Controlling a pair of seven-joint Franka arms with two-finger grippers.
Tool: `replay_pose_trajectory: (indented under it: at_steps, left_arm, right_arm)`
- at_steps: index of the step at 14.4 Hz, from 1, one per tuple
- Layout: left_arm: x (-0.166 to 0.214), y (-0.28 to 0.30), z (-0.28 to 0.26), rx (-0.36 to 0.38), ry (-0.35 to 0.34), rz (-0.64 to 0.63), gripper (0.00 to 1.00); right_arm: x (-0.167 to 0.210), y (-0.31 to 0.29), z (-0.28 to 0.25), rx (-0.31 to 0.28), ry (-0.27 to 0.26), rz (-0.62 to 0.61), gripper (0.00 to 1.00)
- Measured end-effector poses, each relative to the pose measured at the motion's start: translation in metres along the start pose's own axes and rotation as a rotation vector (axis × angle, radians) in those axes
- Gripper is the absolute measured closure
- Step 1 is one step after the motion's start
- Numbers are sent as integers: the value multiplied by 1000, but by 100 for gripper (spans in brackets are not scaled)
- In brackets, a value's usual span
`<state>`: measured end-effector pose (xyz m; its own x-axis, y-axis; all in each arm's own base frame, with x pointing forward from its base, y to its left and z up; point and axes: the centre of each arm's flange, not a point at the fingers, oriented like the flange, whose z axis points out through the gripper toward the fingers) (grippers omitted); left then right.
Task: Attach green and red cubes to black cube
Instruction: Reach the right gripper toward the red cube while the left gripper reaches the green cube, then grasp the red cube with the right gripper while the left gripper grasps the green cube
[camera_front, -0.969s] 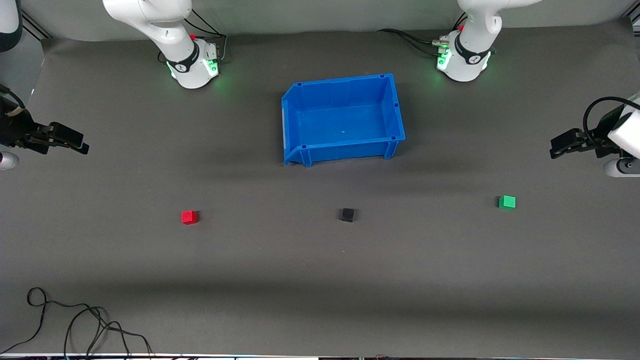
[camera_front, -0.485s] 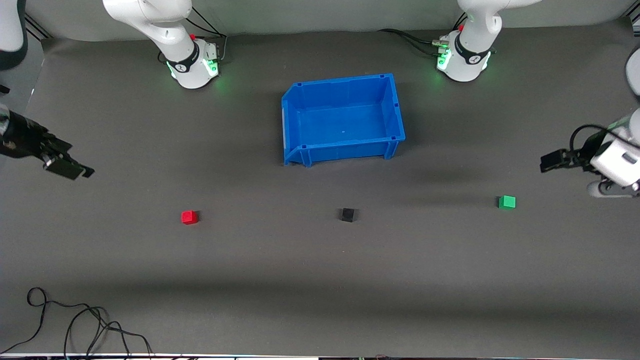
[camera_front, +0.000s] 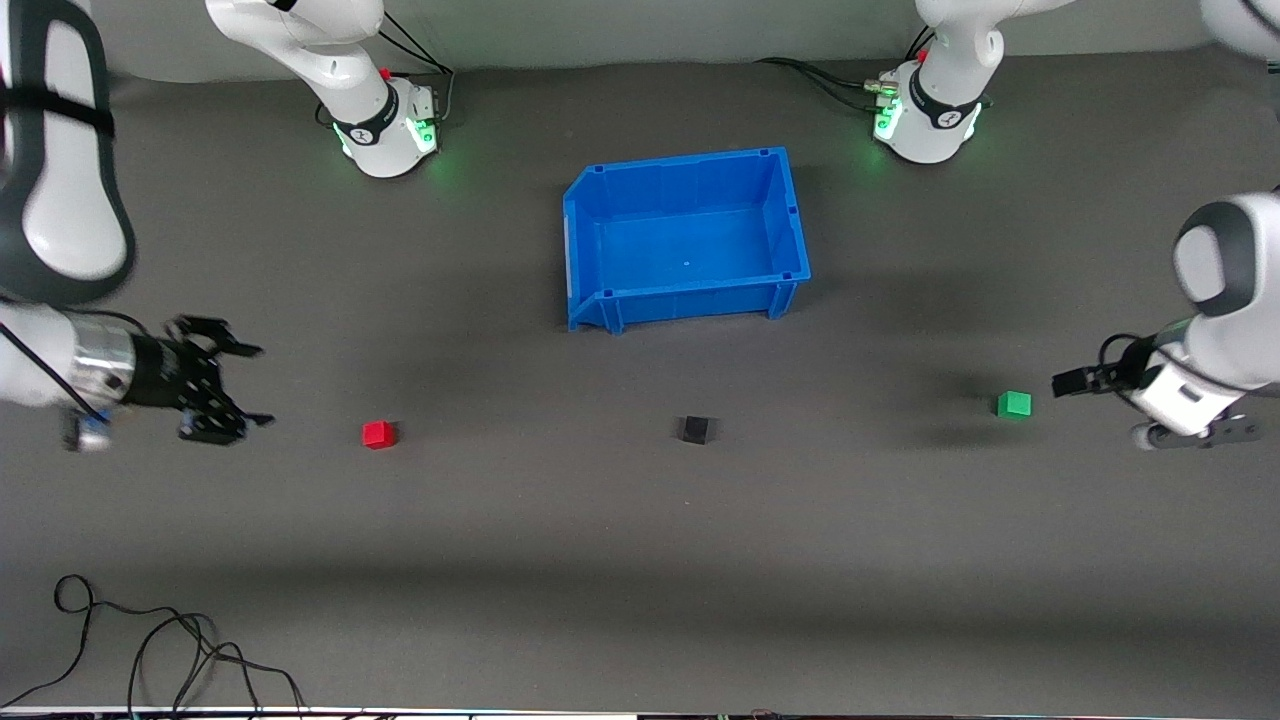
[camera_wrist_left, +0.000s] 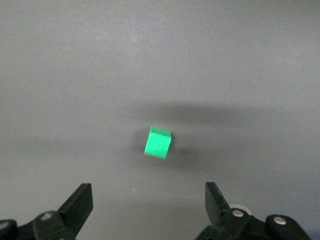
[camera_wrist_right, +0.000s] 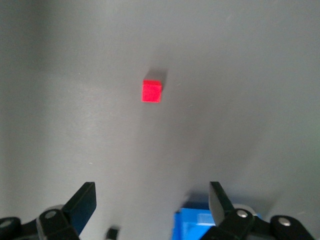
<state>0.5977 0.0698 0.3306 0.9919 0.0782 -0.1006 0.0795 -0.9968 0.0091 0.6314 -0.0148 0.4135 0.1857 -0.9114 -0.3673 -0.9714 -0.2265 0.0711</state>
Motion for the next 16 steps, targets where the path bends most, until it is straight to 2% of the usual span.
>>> replay_pose_trajectory:
  at_steps: [4, 6, 10, 11, 12, 14, 16]
  left_arm:
    - [-8, 12, 93, -13, -12, 139, 0]
    - [-4, 16, 127, -20, -6, 188, 1]
    - [-5, 16, 157, -28, -27, 234, 7]
    - [-5, 16, 158, -28, -28, 238, 16]
    - [-4, 16, 158, -28, -27, 242, 19]
    - [-2, 15, 155, -28, -21, 252, 20]
    - [1, 15, 153, -27, -14, 264, 38]
  right_arm:
    - [46, 1, 96, 82, -30, 90, 0]
    - [61, 3, 134, 92, -55, 99, 0]
    - [91, 1, 194, 98, -57, 99, 0]
    - [95, 2, 205, 97, -68, 97, 0]
    - [97, 3, 213, 95, -75, 98, 0]
    - [100, 3, 220, 87, -78, 98, 0]
    - [99, 3, 221, 85, -79, 97, 4]
